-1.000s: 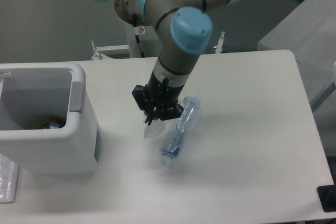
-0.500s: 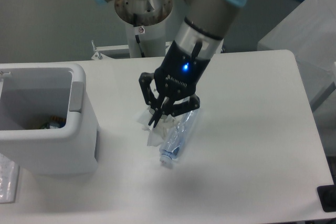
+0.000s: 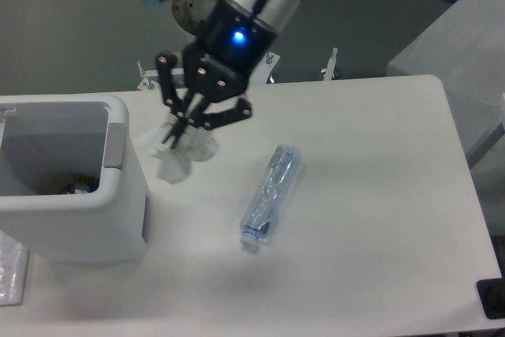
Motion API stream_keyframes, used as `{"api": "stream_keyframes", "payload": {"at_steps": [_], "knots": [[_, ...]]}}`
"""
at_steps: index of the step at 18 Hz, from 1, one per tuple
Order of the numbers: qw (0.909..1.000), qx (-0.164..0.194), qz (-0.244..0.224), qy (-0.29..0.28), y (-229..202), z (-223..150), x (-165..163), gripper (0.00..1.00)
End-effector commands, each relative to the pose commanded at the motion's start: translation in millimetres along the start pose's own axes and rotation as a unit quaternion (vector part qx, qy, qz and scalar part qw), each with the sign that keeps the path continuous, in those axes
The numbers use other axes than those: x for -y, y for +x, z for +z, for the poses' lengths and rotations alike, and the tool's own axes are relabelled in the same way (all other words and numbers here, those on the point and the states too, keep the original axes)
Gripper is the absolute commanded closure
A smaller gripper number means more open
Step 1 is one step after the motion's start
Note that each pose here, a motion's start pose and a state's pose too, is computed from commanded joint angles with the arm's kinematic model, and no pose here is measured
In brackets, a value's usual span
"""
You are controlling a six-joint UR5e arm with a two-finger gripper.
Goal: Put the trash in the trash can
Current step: 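Lift the tissue and carry it over the white bin, then open the gripper to drop the tissue into the bin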
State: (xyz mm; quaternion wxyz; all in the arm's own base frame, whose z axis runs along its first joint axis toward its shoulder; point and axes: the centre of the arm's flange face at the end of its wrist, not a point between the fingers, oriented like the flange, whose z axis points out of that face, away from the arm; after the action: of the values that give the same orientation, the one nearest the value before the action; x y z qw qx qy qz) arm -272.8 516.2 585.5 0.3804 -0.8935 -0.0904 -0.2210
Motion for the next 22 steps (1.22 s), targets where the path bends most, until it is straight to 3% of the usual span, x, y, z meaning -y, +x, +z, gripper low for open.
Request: {"api": "stream_keyframes", "payload": {"at_steps": [5, 11, 12, 13, 14, 15, 22], "knots": [[0.9994, -0.024, -0.014, -0.019, 34.9, 31.5, -1.2, 1.00], [0.9976, -0.053, 0.024, -0.039, 80.3, 84.1, -20.9, 1.00], [0.9974, -0.052, 0.033, -0.037, 82.7, 89.2, -23.9, 0.96], [0.9973, -0.052, 0.040, -0.034, 81.2, 94.0, -27.4, 0.70], [0.9972, -0.050, 0.049, -0.027, 80.0, 95.6, -28.8, 0.23], [0.9970, -0.048, 0.058, -0.023, 81.1, 96.9, -30.2, 0.02], [0.9980, -0.024, 0.059, 0.002, 68.0, 67.3, -26.4, 0.00]]}}
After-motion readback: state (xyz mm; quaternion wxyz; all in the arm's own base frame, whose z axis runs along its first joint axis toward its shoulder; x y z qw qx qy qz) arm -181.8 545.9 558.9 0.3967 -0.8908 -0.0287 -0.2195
